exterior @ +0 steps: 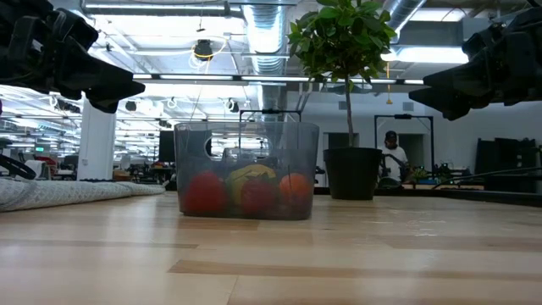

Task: Pick and placing Produce into tupperware
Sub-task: Return to Home Position

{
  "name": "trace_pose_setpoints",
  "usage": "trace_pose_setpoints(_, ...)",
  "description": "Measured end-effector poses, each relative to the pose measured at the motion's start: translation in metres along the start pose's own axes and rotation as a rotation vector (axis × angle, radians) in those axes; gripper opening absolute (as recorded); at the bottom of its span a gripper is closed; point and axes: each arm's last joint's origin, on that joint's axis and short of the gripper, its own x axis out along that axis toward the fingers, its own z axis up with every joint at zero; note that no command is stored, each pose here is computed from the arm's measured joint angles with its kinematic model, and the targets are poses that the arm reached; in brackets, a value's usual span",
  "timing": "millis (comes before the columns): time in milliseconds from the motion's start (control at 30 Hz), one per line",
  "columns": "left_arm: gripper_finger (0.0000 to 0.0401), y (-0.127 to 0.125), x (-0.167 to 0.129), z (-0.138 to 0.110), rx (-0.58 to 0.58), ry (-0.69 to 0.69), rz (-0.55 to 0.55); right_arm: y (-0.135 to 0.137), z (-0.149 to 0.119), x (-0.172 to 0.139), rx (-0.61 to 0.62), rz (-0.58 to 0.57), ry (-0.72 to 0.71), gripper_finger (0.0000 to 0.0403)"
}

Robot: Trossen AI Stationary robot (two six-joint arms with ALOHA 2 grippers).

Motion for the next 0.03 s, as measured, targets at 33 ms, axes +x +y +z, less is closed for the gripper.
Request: trace_pose_setpoints(33,0.0178,0.0,0.0,-0.0001,0.005,0.001,0.0,0.0,0.0,0.0,0.0,0.0,0.0,0.0306)
